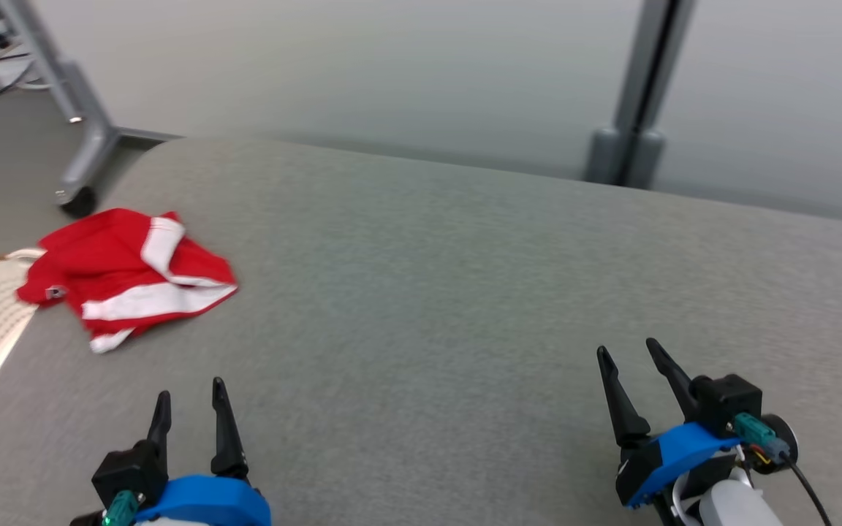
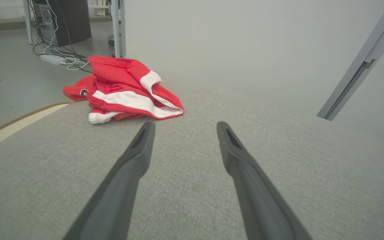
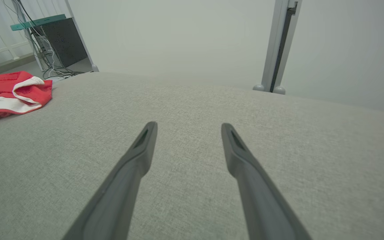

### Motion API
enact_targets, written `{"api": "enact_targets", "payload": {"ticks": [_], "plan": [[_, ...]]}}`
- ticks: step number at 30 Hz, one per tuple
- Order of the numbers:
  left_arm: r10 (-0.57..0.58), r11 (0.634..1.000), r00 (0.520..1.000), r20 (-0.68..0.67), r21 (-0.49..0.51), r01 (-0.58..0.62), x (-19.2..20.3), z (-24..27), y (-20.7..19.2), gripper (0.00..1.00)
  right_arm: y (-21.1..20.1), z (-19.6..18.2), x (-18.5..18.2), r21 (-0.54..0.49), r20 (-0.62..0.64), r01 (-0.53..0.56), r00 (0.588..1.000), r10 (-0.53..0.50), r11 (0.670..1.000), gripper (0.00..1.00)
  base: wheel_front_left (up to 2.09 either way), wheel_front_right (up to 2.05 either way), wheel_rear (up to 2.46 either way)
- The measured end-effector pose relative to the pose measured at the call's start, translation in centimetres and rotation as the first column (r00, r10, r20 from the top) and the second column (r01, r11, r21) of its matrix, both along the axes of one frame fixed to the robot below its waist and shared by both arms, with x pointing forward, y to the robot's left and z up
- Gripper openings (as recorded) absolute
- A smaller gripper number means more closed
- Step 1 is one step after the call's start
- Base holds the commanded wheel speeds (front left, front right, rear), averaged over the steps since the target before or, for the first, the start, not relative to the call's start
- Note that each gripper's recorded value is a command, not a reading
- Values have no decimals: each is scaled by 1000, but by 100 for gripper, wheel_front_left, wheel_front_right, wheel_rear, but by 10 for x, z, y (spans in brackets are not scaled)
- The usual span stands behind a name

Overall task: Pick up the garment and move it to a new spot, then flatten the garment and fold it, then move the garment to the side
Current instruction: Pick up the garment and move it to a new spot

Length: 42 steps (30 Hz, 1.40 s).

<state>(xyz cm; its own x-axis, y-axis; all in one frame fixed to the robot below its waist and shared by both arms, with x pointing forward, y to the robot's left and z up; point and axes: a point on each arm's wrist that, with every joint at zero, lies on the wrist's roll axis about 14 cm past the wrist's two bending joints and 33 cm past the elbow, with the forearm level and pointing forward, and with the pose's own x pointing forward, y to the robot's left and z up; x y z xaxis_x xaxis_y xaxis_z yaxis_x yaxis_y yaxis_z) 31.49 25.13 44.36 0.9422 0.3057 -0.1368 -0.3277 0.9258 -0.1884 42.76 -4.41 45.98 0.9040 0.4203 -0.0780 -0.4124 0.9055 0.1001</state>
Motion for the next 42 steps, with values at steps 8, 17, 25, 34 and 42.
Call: {"api": "enact_targets", "payload": {"ticks": [8, 17, 25, 34, 42], "plan": [[237, 971, 971, -37, -4, -238, -64, -9, 57, 100, 72, -12, -4, -1, -31, -195, 980, 195, 981, 100, 0, 0, 0], [338, 941, 937, -90, 14, -338, -89, -19, 81, 100, 102, -27, 0, 4, -61, -275, 960, 274, 962, 100, 0, 0, 0], [291, 957, 953, -86, 34, -289, -18, -17, 89, 100, 83, -44, 25, -12, -65, -236, 970, 234, 972, 100, 0, 0, 0], [220, 973, 959, -179, 111, -203, 71, -47, 95, 100, 53, -67, 52, -15, -70, -192, 979, 191, 981, 100, 0, 0, 0], [180, 977, 950, -257, 157, -142, 124, -75, 104, 100, 26, -75, 76, -15, -44, -146, 988, 146, 989, 100, 0, 0, 0]]}}
